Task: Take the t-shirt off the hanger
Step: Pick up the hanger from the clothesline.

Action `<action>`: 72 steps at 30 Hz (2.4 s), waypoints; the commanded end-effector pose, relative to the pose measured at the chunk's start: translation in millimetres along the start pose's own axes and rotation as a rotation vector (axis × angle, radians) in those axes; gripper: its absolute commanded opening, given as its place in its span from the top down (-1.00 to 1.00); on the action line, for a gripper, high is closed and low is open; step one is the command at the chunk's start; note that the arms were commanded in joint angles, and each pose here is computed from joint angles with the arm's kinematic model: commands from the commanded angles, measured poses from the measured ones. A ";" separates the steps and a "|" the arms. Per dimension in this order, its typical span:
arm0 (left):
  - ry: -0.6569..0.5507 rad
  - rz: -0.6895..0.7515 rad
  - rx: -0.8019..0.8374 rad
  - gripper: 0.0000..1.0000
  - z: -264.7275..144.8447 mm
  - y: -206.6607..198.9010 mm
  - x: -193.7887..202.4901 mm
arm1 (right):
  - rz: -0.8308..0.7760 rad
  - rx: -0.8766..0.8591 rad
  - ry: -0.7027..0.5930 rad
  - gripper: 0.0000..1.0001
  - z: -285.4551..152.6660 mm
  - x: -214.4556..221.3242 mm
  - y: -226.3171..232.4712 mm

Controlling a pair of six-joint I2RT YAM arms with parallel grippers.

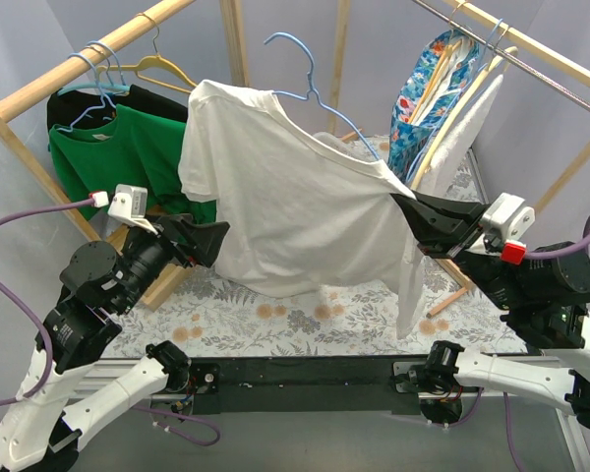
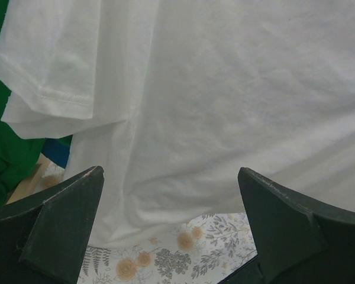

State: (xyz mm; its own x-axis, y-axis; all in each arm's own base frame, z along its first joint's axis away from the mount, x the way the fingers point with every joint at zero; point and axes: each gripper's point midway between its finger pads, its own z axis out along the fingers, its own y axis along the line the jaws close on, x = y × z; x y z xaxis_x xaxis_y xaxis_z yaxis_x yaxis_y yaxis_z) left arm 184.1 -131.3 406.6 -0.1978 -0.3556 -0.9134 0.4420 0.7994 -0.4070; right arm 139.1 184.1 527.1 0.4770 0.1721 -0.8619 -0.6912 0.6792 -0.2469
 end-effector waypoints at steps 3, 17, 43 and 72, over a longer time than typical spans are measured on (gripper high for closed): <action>-0.006 0.027 0.040 -0.96 4.3 -6.1 -0.4 | 0.123 -0.071 0.091 0.97 8.2 45.1 33.4; 0.045 0.038 0.075 -0.96 22.3 -10.3 20.1 | 0.267 -0.180 0.275 0.97 11.5 137.1 92.5; 0.094 0.191 0.314 -0.86 21.0 -50.3 19.0 | 0.269 -0.379 0.400 0.97 -49.8 133.6 110.0; 0.172 0.073 0.390 0.07 37.9 -49.4 81.2 | 0.308 -0.402 0.369 0.97 -39.7 138.8 122.4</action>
State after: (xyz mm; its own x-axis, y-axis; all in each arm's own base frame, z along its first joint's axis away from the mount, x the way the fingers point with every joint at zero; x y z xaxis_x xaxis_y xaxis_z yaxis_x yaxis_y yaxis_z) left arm 183.6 -212.7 350.6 -0.2762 -0.1823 -0.9437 0.7287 0.6004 -0.3293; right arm 102.9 255.8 324.6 0.0063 -0.1132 -0.9935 -0.9434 0.3287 -0.0435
